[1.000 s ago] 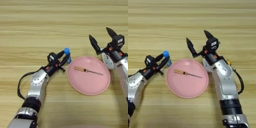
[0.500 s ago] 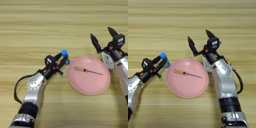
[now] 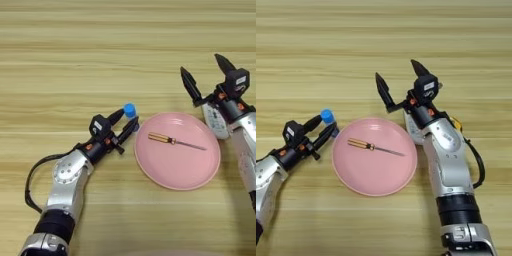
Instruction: Move the objects on the table
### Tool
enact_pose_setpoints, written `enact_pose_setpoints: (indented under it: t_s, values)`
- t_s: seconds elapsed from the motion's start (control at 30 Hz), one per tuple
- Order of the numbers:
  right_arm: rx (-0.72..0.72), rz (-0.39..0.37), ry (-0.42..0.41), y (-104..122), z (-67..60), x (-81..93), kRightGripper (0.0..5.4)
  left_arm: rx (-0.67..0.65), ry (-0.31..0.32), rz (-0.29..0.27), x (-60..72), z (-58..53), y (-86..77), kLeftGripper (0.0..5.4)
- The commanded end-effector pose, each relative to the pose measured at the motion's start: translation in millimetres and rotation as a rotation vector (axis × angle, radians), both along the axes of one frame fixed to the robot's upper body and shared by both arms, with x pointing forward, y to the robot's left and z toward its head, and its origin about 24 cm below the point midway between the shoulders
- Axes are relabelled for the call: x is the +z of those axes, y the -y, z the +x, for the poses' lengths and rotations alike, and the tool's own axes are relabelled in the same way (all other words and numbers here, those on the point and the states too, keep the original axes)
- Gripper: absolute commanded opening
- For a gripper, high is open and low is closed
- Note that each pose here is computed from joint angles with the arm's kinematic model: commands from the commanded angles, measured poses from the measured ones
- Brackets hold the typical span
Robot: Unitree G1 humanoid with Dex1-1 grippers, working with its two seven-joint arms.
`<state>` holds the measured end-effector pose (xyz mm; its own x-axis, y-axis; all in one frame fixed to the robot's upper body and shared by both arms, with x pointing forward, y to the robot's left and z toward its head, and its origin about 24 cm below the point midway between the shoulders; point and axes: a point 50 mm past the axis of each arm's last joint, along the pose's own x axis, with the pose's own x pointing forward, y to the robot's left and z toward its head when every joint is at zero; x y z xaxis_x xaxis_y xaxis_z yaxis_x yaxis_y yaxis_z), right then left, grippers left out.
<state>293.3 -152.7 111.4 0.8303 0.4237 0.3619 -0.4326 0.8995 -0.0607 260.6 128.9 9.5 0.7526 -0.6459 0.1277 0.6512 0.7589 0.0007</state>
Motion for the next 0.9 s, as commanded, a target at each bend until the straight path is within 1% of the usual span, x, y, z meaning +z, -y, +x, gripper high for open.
enact_pose_setpoints:
  t_s: [0.03,0.2,0.27,0.63,0.73,0.77,0.87,0.9]
  values:
    - [-0.008,-0.001,0.016,1,2.5,3.7,5.4,-0.014,-0.011,0.005,-0.6,-1.0,-0.3,2.6]
    - [-0.009,0.0,0.016,1,2.6,3.6,5.4,-0.019,-0.009,0.003,-0.5,-1.6,0.2,3.09]
    - [-0.008,0.0,0.015,1,2.8,3.5,5.4,-0.02,-0.008,0.002,-0.3,-1.6,0.2,3.18]
    - [-0.009,0.001,0.015,1,3.3,3.0,5.4,-0.026,0.006,-0.005,1.9,-1.6,0.8,4.24]
    - [-0.01,0.002,0.016,1,3.4,3.0,5.4,-0.023,0.029,-0.032,7.0,-1.0,0.6,4.53]
    - [-0.01,0.003,0.016,1,3.5,3.0,5.4,-0.022,0.036,-0.041,8.9,-0.8,0.4,4.53]
    - [-0.012,0.004,0.017,1,3.7,3.0,5.4,-0.013,0.073,-0.069,17.2,0.7,-1.3,4.93]
    - [-0.012,0.004,0.018,1,3.7,3.0,5.4,-0.008,0.083,-0.075,19.5,1.2,-2.0,4.93]
